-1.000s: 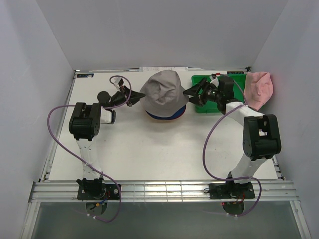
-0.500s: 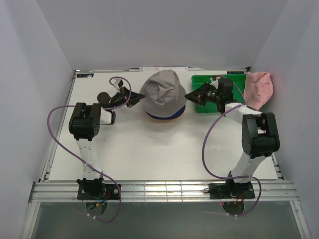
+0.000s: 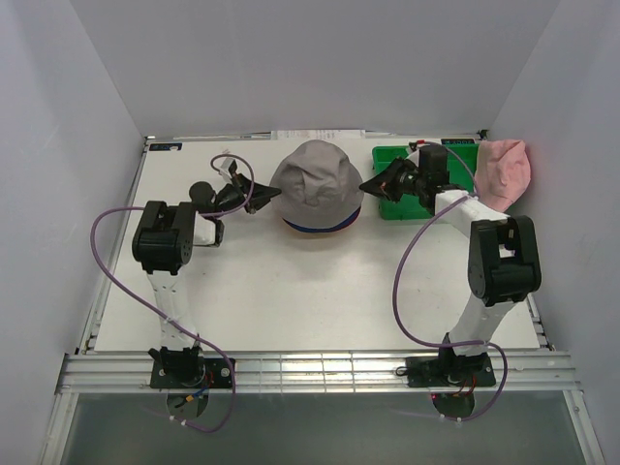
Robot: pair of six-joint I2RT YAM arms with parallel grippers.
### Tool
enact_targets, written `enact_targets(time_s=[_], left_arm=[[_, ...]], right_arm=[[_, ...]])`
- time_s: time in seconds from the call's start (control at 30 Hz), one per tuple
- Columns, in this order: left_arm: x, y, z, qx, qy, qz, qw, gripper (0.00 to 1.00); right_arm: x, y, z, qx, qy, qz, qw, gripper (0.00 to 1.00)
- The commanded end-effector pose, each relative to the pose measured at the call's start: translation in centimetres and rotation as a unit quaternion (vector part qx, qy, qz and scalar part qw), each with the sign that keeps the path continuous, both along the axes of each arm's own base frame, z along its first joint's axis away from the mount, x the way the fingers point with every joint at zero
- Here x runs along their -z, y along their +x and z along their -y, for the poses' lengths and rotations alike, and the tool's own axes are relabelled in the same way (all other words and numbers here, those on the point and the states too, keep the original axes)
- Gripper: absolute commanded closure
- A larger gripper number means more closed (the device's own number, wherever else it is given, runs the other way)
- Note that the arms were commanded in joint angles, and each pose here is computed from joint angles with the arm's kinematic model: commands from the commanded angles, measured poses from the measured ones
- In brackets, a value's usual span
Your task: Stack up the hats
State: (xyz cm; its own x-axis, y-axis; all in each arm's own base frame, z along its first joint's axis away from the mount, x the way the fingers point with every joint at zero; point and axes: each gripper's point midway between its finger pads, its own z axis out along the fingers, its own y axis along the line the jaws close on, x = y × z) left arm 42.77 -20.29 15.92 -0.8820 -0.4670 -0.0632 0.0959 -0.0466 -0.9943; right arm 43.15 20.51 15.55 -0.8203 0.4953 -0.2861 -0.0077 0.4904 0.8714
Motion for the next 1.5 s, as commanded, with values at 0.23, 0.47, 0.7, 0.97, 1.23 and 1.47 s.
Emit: enact_targets(time_s=[0.23, 0.47, 0.7, 0.97, 1.23, 1.47], left_arm=[[4.1, 0.4, -2.0, -0.043, 0.071, -0.07, 0.994, 1.0], [4.1, 0.1, -2.0, -0.04, 0.094, -0.07, 0.992, 1.0], [1.5, 0.2, -1.9, -0.03, 0.102, -0.032, 0.994, 0.74], [-1.5, -0.4, -1.9, -0.021, 0.117, 0.012, 0.993, 0.5], [-4.9, 0.5, -2.5, -0.038, 0.15, 0.057, 0.986, 0.48], [-6.5, 3.5, -2.5, -0.046, 0.157, 0.09, 0.982, 0.46]], right_arm=[[5.2, 0.5, 3.4, 0.005, -0.181, -0.06, 0.982, 0.92], [4.9, 1.2, 3.7, -0.012, -0.216, -0.054, 0.975, 0.92], [2.2, 3.0, 3.2, -0.029, -0.224, -0.02, 0.974, 0.92], [1.0, 4.6, 2.4, -0.05, -0.219, 0.003, 0.974, 0.92], [-2.0, 7.7, 1.0, -0.08, -0.216, 0.069, 0.971, 0.89], [-3.8, 9.6, -0.9, -0.124, -0.208, 0.128, 0.962, 0.84]])
